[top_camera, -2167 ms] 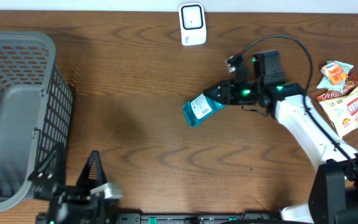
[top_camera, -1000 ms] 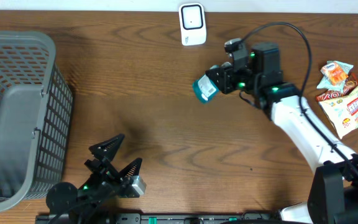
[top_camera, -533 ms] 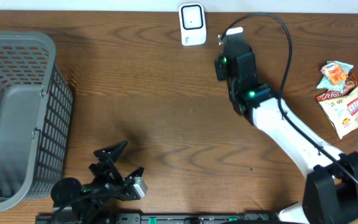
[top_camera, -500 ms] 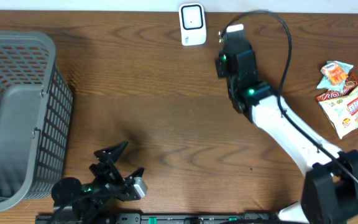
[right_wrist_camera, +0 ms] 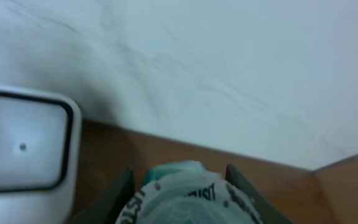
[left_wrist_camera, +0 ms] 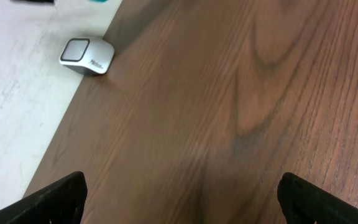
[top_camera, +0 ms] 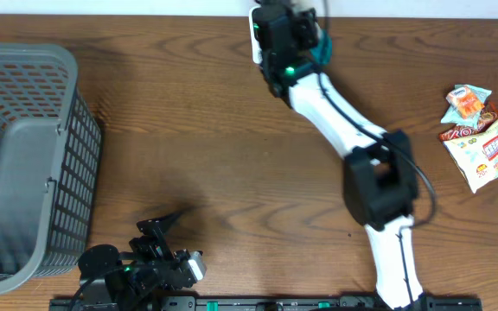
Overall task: Scan the item barcode
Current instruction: 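Raise the bottle up under the white scanner with the right gripper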
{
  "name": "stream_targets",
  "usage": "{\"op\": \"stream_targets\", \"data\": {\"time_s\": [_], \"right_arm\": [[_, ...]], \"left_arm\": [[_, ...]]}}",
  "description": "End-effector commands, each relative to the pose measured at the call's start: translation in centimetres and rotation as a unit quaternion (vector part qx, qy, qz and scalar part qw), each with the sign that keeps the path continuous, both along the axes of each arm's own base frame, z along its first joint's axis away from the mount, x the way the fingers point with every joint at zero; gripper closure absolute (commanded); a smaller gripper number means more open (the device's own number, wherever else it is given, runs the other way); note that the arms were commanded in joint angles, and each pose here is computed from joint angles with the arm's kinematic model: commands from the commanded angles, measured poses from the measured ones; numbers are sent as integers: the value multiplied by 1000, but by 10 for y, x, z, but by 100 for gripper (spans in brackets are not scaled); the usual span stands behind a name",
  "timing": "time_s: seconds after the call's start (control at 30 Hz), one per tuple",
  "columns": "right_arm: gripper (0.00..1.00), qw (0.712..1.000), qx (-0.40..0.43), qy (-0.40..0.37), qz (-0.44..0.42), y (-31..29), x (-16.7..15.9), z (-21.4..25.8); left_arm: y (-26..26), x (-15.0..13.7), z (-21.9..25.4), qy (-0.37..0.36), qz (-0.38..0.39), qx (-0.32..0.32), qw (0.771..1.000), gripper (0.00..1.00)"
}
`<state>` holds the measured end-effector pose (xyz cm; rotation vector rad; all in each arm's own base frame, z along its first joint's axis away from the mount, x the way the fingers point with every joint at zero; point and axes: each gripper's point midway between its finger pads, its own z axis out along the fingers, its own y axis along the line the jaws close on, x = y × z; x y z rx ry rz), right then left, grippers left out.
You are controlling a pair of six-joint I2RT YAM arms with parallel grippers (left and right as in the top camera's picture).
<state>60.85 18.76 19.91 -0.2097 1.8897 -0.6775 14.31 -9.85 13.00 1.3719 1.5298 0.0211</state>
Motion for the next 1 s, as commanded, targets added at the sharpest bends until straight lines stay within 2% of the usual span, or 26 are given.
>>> {"op": "stream_targets", "data": {"time_s": [0.0, 0.27, 0.43, 0.6, 0.8, 0.97], "right_arm": [[99, 997, -58, -33, -23, 13, 15, 25], [99, 984, -167, -56, -11, 51, 49, -6], [99, 983, -169, -70, -1, 67, 49, -17], [99, 977, -203, -72, -12, 65, 45, -5], [99, 972, -202, -58, -107, 12, 40, 14], [99, 949, -203, 2, -241, -90, 34, 10]], "left_arm": [[-2, -1, 1, 3, 0, -10, 1000, 2], [-2, -1, 1, 3, 0, -10, 1000, 2], [-2, -1, 1, 3, 0, -10, 1000, 2], [-2, -1, 1, 3, 0, -10, 1000, 2], [-2, -1, 1, 3, 0, -10, 1000, 2], [-2, -1, 1, 3, 0, -10, 1000, 2]]}}
